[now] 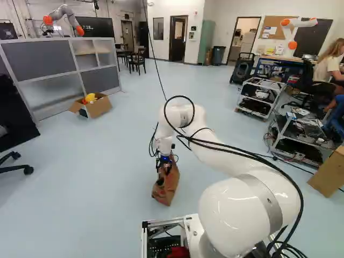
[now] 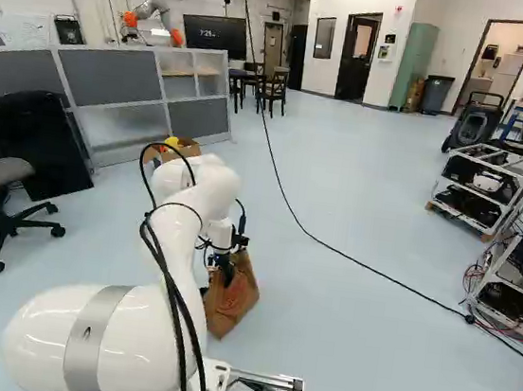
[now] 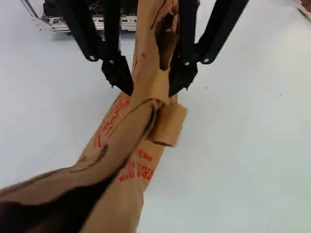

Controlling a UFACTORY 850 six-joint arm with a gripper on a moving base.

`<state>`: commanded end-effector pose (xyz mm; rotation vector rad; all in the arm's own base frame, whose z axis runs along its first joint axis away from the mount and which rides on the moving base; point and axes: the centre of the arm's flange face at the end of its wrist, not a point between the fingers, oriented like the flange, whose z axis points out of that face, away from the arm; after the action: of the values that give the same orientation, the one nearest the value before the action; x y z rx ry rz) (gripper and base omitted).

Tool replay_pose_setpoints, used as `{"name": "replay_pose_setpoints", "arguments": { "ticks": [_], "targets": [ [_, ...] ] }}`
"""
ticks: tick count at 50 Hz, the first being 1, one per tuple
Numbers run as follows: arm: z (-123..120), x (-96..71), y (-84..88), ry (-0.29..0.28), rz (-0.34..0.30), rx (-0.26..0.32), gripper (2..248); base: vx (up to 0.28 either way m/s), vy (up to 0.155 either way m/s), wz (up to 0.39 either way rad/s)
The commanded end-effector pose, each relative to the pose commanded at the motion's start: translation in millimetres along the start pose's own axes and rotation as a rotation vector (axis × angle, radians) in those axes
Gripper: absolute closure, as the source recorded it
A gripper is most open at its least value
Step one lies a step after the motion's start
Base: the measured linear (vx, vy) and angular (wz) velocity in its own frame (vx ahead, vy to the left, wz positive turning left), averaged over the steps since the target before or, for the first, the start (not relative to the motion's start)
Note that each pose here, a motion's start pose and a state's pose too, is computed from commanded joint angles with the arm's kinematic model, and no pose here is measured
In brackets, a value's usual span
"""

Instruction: Pick up the grocery bag from the ground

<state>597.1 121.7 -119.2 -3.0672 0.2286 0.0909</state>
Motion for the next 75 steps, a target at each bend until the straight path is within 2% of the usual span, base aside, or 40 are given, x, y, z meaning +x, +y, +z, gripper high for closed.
{"name": "replay_pose_setpoints", "arguments": {
  "ticks": [3, 4, 8, 9, 14, 15, 42, 75],
  "targets": [
    [0, 0.0, 0.0, 0.0, 0.0, 0.0, 124, 0.0, 0.0, 0.0],
    [0, 0.0, 0.0, 0.0, 0.0, 0.0, 163, 0.0, 0.0, 0.0],
    [0, 0.0, 0.0, 0.0, 0.0, 0.0, 163, 0.0, 0.0, 0.0],
    [0, 0.0, 0.0, 0.0, 0.0, 0.0, 200, 0.0, 0.0, 0.0],
    [-1, 0.0, 0.0, 0.0, 0.0, 0.0, 200, 0.0, 0.0, 0.0],
    [-1, -0.1, -0.1, 0.0, 0.0, 0.0, 228, 0.0, 0.0, 0.0],
    [-39, -2.3, -2.4, 0.004, 0.0, 0.001, 229, 0.0, 0.0, 0.0],
    [-89, -7.4, -4.3, 0.043, -0.002, 0.003, 229, 0.0, 0.0, 0.0]
  ]
}}
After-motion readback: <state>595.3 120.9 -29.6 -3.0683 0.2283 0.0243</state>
